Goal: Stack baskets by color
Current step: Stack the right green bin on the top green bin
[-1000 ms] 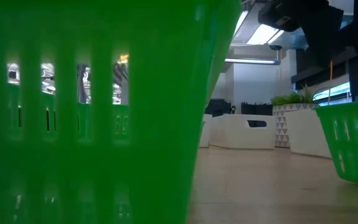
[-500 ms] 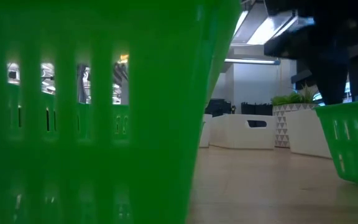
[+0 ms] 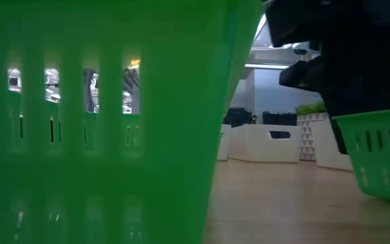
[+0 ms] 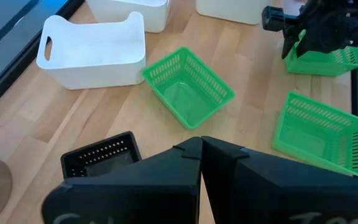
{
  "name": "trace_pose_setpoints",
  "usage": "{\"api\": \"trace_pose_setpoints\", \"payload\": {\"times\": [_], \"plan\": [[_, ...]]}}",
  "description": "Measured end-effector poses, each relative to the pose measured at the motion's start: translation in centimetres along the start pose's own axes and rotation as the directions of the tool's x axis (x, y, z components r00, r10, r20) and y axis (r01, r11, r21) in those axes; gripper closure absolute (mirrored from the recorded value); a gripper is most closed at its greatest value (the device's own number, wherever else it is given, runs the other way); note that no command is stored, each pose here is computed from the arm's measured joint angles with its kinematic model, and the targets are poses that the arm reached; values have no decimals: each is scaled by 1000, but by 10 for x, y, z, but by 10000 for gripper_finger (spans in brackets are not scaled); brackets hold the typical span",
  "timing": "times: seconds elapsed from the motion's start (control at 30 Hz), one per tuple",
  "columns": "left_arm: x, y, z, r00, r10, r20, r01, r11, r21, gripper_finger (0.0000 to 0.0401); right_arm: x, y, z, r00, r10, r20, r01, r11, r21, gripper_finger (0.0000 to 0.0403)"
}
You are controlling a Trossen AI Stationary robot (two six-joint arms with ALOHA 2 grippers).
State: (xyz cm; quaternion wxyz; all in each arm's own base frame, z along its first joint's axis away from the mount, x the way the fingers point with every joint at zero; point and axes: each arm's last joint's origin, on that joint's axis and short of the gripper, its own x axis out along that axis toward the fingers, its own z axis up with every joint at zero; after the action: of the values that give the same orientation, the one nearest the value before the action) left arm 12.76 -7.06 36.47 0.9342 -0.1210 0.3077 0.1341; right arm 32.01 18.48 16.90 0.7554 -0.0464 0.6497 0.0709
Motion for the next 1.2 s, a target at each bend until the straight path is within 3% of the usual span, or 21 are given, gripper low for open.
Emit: {"api": "trace_pose_setpoints", "payload": {"times": [0.2, 0.47, 0.7, 0.9, 1.0, 1.2], "plan": [[0, 0, 0, 1000, 0, 0, 0, 1000, -1, 401, 0, -15, 7, 1000, 5, 15, -5, 999, 46, 389], [0, 0, 0, 1000, 0, 0, 0, 1000, 0, 401, -4, -37, 14, 1000, 27, -13, -25, 990, 140, 397], [0, 0, 0, 1000, 0, 0, 0, 1000, 0, 401, -54, -64, 34, 998, 33, -62, -11, 948, 319, 399], [0, 0, 0, 1000, 0, 0, 0, 1000, 5, 401, -105, -98, 60, 997, -3, 79, -31, 902, 430, 400], [0, 0, 0, 1000, 1, -1, -1, 1000, 5, 401, -126, -121, 72, 976, -89, 199, -18, 879, 477, 401], [0, 0, 0, 1000, 1, 0, -1, 1000, 4, 401, -129, -172, 89, 902, -226, 369, -22, 828, 560, 401]]}}
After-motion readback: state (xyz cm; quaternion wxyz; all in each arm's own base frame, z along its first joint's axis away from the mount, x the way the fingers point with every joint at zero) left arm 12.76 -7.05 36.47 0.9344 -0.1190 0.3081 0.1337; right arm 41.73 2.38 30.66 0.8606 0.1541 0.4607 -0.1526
